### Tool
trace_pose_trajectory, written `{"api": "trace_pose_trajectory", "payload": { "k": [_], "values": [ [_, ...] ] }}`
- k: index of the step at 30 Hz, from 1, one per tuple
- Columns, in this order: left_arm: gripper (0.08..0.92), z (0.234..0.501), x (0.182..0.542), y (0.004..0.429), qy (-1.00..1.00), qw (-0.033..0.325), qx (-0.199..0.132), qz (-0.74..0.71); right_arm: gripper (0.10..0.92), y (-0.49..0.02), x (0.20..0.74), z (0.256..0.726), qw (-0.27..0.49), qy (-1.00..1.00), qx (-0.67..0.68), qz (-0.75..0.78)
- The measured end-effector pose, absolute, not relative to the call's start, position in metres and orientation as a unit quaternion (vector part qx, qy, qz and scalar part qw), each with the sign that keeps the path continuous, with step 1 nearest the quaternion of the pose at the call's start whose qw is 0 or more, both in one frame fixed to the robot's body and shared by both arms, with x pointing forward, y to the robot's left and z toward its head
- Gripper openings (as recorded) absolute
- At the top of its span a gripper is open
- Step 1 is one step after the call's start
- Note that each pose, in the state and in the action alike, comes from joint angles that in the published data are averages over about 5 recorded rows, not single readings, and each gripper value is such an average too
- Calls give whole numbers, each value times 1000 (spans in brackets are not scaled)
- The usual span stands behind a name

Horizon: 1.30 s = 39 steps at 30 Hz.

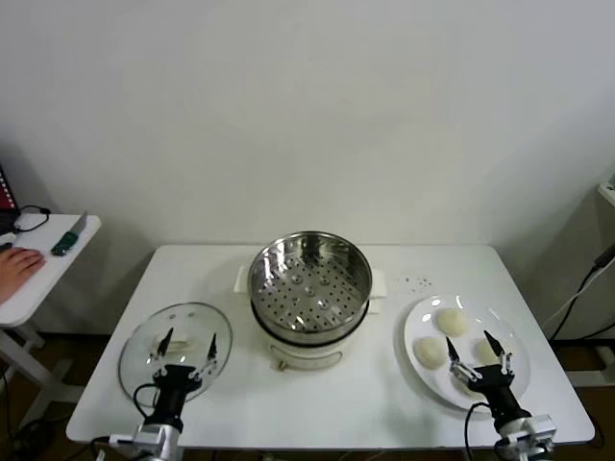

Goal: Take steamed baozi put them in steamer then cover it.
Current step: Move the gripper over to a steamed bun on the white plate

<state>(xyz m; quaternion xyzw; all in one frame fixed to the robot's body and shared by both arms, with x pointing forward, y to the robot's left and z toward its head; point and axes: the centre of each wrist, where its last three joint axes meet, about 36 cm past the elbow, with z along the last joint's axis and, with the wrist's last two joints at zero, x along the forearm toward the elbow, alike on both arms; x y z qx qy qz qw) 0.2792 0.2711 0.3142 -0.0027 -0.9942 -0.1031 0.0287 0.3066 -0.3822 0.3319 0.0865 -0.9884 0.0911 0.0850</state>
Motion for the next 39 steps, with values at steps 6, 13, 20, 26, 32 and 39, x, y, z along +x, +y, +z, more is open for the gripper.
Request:
{"api": "trace_pose_trajectory", "payload": {
  "k": [6,13,20,26,32,39],
  "values": [
    [823,315,279,270,-994,34,-6,-108,823,-414,340,355,126,-967,152,160],
    [823,314,282,266,-993,39,-9,-109,823,-470,390,401,210,-902,256,276],
    [823,312,286,266,-993,41,-7,-111,823,-506,443,450,286,-817,337,370],
    [823,312,287,269,-992,46,-7,-114,823,-506,495,481,327,-753,392,416],
    [823,311,288,271,-992,52,-6,-114,823,-490,541,495,365,-690,443,441],
    [823,309,293,276,-992,57,-3,-116,823,-467,584,491,410,-625,481,459]
  ]
}}
